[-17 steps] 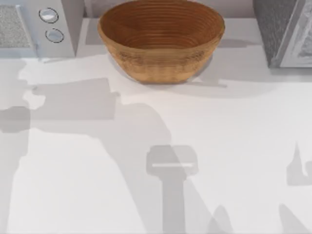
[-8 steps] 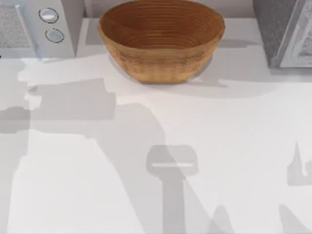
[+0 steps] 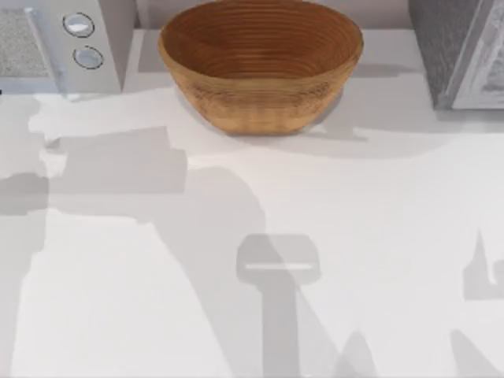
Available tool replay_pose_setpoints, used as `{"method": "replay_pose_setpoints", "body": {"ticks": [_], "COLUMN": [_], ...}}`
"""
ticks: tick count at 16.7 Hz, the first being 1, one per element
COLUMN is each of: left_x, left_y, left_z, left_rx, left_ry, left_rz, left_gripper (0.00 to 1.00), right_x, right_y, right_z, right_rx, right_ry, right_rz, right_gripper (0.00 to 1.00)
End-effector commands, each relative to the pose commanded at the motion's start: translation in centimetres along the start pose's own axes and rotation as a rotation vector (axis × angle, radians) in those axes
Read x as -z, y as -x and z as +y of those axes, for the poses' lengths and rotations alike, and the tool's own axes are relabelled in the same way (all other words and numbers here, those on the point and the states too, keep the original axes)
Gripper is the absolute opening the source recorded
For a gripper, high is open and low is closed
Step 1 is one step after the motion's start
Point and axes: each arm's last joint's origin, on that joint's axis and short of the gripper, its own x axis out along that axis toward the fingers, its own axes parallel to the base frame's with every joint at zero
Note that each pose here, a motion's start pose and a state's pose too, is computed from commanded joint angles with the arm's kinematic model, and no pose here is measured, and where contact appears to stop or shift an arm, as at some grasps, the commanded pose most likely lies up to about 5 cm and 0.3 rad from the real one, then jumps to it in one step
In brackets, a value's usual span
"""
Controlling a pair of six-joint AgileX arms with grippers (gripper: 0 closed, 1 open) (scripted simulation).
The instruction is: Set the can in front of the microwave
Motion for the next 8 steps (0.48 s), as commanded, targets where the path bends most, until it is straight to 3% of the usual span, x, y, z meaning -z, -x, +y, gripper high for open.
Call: {"method": "replay_pose_setpoints", "body": {"ticks": [8], "left_x": [0.0], "left_y": [0.0], "left_z": [0.0], "left_rx": [0.0], "left_ry": [0.0], "left_rz": [0.0], "left_gripper": [0.98], "right_x": [0.0], "right_y": [0.0], "right_z": [0.0], "right_rx": [0.0], "right_ry": [0.0], "right_rz": [0.0], "right_gripper": [1.0]}}
